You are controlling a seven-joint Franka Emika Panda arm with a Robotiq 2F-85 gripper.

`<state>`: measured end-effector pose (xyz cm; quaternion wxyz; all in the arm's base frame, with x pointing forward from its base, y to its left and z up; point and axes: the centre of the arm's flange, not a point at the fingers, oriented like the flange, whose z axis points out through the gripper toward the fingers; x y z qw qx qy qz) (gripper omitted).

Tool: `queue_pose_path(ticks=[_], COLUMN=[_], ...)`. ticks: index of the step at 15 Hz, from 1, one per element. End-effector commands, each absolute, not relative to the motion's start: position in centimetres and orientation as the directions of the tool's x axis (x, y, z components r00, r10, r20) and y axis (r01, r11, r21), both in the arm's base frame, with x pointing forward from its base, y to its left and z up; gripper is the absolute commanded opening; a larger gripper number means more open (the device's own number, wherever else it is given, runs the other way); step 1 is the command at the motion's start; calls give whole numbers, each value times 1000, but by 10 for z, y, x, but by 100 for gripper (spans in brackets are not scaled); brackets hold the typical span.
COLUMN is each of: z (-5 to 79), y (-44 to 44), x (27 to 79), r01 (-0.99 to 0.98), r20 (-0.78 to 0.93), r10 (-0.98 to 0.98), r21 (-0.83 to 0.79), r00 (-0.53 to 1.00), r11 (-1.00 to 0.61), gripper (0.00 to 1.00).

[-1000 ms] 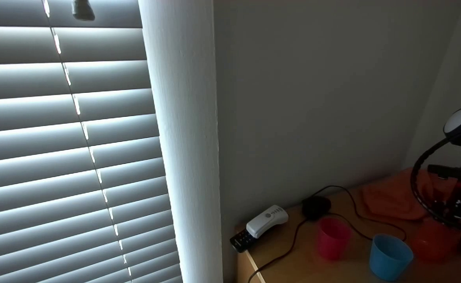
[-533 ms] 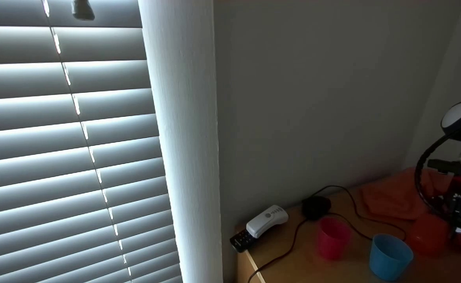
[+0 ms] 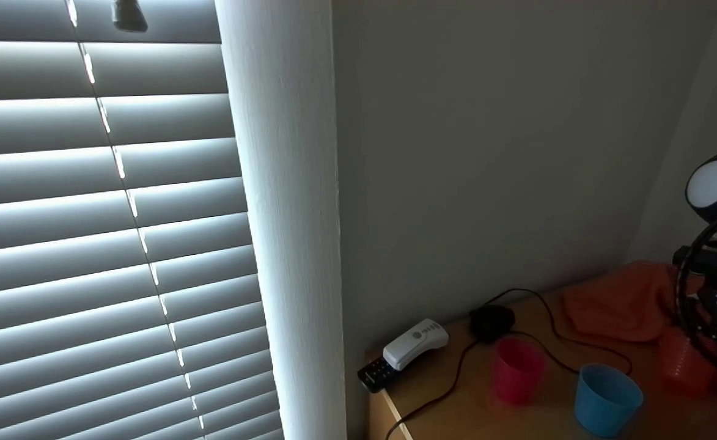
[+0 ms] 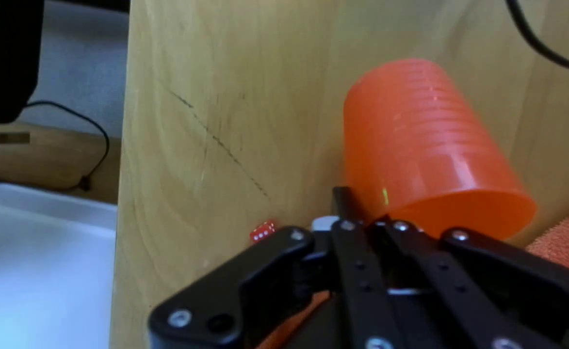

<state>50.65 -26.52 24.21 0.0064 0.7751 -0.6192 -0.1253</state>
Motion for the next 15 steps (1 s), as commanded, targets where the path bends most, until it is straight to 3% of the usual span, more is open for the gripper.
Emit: queue_pose_path(ticks=[1, 7, 15], z=[259, 250, 236], y=[-230, -186, -149], x=[474, 460, 449], r01=[-941, -911, -895], r20=[-26, 144, 326], r10=[-954, -902, -834], r21=[158, 125, 140], r00=[298, 408, 445], r11=[-298, -392, -423], gripper=[2, 2, 2])
